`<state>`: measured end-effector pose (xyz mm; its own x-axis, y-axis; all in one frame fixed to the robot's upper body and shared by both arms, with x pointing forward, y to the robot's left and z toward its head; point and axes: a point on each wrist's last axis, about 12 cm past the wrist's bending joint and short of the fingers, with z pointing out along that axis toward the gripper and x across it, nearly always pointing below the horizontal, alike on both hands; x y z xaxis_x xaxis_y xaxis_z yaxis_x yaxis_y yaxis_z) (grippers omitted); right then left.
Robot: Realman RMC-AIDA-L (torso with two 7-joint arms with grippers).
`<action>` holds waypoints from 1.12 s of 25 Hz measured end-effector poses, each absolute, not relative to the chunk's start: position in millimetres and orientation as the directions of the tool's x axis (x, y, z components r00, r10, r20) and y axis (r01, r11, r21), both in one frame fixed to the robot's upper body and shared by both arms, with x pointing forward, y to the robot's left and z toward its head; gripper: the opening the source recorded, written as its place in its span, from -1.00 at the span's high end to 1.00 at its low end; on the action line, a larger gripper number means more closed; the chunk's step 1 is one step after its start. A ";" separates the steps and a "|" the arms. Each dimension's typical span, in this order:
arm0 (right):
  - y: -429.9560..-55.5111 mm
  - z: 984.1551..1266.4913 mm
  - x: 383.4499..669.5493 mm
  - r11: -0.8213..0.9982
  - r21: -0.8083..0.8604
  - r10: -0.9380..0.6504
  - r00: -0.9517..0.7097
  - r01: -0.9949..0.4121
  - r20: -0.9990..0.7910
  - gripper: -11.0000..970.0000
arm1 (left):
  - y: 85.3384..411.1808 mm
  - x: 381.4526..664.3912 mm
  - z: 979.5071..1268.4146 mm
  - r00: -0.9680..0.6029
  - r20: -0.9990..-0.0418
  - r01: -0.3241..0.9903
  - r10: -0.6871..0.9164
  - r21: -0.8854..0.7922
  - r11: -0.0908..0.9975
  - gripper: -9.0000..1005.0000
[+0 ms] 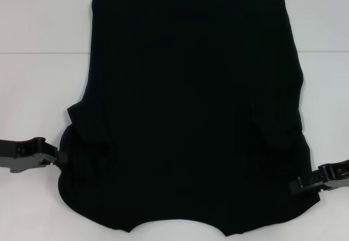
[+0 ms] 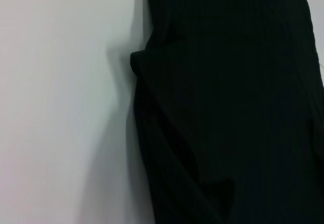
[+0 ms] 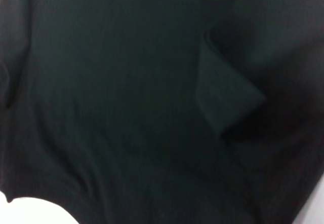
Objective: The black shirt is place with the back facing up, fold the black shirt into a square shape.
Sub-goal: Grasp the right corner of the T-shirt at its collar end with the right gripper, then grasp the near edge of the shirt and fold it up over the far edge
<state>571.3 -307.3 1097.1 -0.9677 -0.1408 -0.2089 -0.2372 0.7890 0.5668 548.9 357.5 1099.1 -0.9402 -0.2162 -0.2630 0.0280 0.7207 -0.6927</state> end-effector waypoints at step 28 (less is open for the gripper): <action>-340.0 1101.5 550.0 0.809 0.568 -0.079 -0.986 -0.147 -0.144 0.86 | 339.3 543.6 1105.8 -0.972 -0.228 0.135 -0.047 -0.716 0.685 0.96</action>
